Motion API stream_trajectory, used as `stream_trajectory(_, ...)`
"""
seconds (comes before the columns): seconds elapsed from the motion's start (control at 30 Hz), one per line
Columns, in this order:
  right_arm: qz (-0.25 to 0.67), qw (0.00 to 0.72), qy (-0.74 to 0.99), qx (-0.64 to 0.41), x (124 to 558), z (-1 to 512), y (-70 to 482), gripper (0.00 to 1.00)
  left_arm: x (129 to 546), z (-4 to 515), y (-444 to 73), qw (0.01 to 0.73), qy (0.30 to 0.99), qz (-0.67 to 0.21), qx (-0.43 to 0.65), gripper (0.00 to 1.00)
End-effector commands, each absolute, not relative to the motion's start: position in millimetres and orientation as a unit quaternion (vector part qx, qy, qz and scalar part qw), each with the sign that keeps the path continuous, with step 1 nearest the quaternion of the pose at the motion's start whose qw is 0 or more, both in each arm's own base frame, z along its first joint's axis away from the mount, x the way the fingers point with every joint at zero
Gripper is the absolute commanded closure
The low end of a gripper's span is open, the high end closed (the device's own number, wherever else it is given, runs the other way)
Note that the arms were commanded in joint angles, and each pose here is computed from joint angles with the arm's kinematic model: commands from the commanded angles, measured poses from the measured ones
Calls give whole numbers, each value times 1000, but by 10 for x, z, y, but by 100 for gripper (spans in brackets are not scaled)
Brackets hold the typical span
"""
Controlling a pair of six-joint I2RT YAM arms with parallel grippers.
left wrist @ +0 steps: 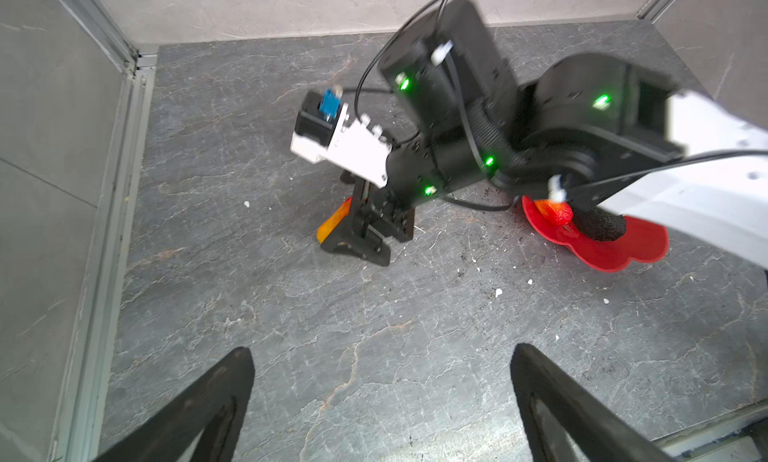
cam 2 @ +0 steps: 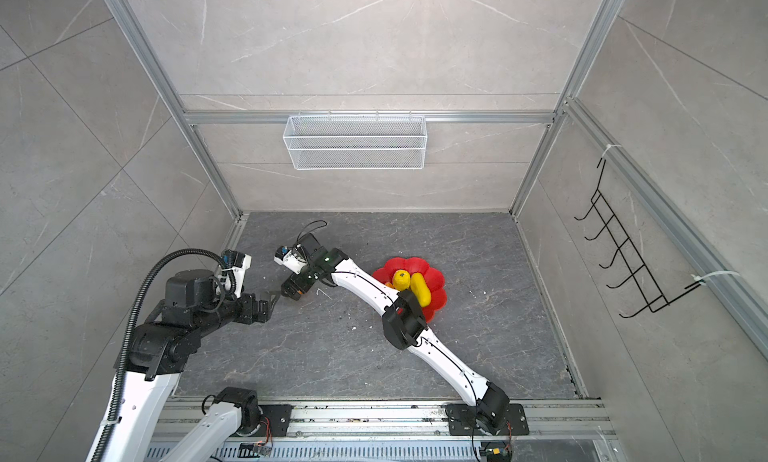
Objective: Place and organize the fake fruits in the fruit bowl
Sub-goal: 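Grasp the remaining red-orange mango with the right gripper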
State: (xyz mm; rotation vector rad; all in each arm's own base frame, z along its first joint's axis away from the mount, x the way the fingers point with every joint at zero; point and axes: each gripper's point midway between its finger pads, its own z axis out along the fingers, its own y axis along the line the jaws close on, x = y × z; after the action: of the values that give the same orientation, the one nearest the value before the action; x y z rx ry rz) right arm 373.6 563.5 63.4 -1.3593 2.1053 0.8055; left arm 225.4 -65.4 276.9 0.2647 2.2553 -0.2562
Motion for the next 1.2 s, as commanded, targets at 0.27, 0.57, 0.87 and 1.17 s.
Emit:
stream_trajectory(0.27,312,234,796,-463,3698,606,5678,0,2362,2928,-866,457,863,-138,163,0)
stream_trajectory(0.57,239,240,845,-413,3849,503,5469,21,2348,2933,-830,473,856,-127,165,0)
stream_trajectory(0.87,239,255,855,-383,3910,569,5507,52,2385,2894,-836,461,861,-118,179,0)
stream_trajectory(1.17,230,293,834,-407,3884,1231,5420,76,2419,2925,-866,471,855,-127,177,0)
